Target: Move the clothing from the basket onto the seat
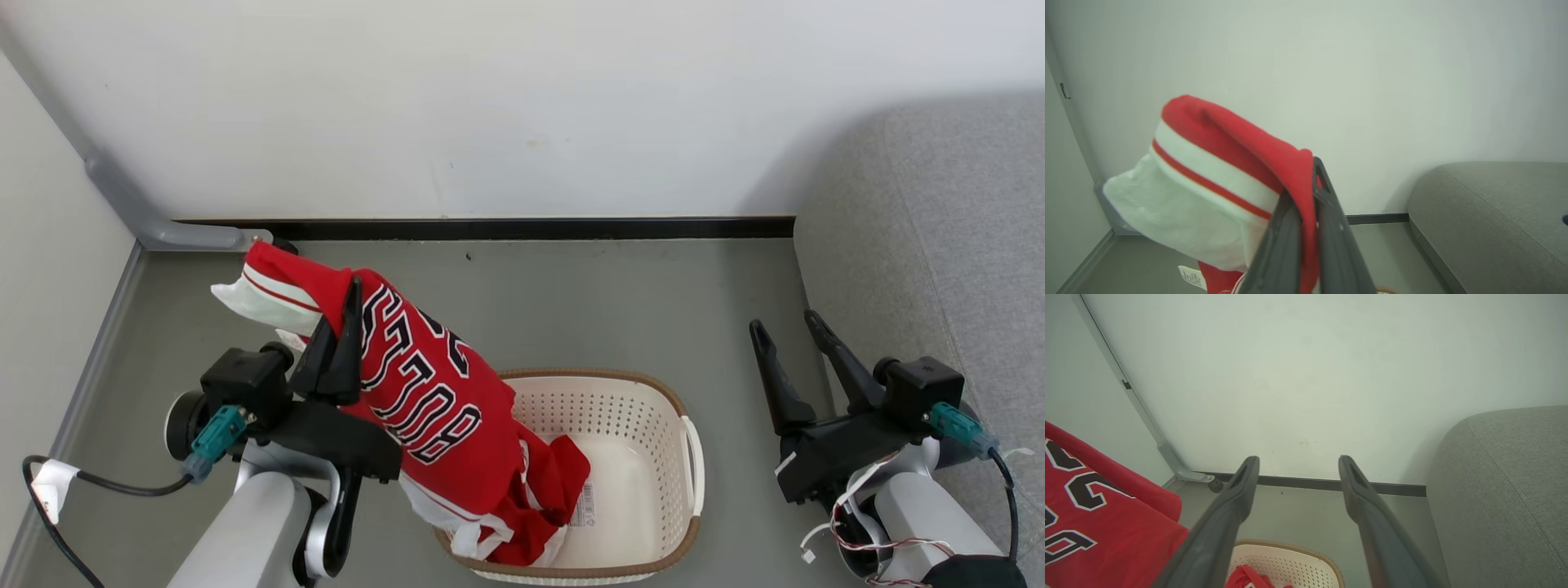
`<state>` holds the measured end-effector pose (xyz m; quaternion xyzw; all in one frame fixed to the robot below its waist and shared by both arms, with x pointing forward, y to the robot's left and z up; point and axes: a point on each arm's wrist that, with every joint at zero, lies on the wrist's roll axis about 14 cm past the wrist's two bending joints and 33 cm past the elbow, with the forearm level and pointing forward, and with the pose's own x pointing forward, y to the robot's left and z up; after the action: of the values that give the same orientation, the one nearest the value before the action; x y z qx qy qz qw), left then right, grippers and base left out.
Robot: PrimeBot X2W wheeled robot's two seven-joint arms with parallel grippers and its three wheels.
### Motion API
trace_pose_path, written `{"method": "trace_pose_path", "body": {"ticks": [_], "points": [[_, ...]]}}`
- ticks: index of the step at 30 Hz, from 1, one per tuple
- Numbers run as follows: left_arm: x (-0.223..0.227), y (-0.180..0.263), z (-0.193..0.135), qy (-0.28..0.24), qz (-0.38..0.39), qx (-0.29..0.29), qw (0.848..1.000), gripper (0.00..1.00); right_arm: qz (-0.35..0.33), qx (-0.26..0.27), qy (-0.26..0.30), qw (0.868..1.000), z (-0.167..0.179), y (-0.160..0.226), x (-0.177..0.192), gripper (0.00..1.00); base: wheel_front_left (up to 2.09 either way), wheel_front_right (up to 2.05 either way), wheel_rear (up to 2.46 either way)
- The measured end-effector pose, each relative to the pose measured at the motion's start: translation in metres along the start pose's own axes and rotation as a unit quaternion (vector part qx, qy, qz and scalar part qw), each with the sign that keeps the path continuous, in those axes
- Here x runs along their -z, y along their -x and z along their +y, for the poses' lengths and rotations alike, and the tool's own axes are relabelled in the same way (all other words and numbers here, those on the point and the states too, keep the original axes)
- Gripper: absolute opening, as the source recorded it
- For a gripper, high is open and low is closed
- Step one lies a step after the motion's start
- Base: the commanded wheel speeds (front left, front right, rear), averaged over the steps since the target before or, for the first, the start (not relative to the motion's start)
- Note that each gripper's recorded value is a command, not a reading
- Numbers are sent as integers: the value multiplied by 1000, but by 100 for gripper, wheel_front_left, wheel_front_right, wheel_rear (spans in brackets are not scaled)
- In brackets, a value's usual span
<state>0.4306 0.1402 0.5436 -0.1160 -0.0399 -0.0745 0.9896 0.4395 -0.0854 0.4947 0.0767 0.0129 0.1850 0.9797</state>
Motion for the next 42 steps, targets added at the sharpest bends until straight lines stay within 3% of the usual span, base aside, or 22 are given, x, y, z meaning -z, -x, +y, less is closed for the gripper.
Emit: {"method": "trace_pose_path", "body": {"ticks": [18, 26, 34, 42], "points": [[-60, 8, -45, 0, -98, 78, 992, 0, -6, -4, -3, 1000, 7, 3, -4, 100, 0, 0, 0], [-66, 9, -55, -4, -110, 99, 989, 0, -3, -12, -2, 1000, 12, 2, -2, 100, 0, 0, 0], [-64, 9, -62, -11, -109, 113, 988, 0, -21, -95, 14, 995, 60, -4, -14, 100, 0, 0, 0], [-60, 10, -79, -3, -107, 135, 985, 0, -37, -198, 27, 979, 116, -6, -29, 100, 0, 0, 0]]}}
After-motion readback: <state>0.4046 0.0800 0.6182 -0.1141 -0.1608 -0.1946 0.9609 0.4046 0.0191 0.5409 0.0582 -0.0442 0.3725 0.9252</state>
